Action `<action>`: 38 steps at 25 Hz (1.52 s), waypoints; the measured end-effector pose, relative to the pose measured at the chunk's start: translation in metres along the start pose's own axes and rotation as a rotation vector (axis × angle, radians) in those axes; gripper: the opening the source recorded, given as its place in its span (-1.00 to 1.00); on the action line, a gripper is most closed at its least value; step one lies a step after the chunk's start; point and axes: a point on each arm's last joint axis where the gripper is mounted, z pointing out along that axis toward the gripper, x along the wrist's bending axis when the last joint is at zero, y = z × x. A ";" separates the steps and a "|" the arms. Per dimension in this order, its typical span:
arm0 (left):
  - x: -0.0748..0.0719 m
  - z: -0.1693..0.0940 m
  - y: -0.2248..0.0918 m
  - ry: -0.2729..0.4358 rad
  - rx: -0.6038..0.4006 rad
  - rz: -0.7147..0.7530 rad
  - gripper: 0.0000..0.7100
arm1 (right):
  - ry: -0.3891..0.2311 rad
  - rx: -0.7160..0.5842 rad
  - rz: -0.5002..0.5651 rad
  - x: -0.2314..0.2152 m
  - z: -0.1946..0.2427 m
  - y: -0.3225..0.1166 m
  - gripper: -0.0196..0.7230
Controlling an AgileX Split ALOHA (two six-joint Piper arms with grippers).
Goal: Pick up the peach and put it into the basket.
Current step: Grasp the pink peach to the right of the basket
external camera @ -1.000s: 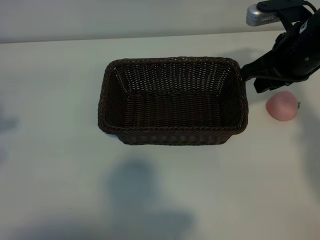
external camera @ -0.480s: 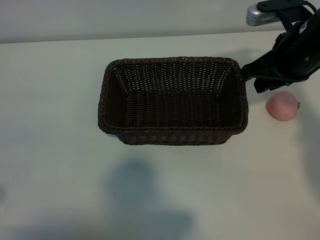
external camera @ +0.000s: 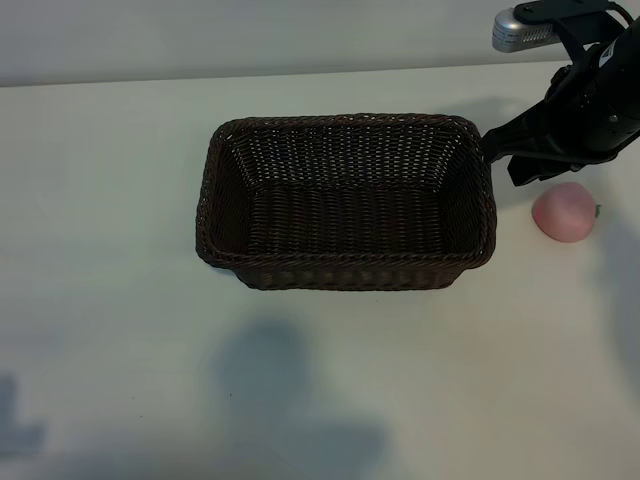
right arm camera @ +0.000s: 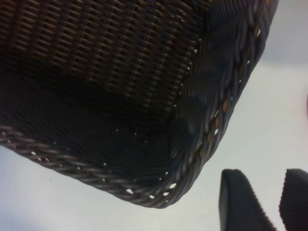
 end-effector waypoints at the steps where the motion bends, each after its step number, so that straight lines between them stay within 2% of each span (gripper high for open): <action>1: 0.000 0.002 -0.005 0.000 0.002 0.000 0.68 | 0.000 0.000 0.000 0.000 0.000 0.000 -0.23; 9: 0.000 0.006 -0.030 0.000 -0.070 -0.001 0.68 | -0.005 -0.013 -0.002 0.000 0.000 0.001 -0.24; 14: 0.000 0.012 -0.033 -0.001 -0.066 -0.001 0.68 | -0.017 -0.032 -0.010 -0.002 0.000 0.003 -0.24; 24: 0.000 0.014 -0.034 -0.001 -0.060 -0.001 0.68 | -0.070 -0.080 -0.046 -0.006 0.000 0.007 -0.24; 28: 0.000 0.014 -0.034 -0.001 -0.060 0.000 0.68 | -0.120 -0.107 -0.036 -0.011 0.000 0.010 -0.21; 33: 0.000 0.014 -0.034 -0.001 -0.060 0.000 0.68 | -0.197 -0.070 0.008 -0.025 0.017 0.012 0.08; 38: 0.000 0.014 -0.034 -0.001 -0.060 0.001 0.68 | -0.221 0.012 0.073 -0.049 0.046 0.011 0.42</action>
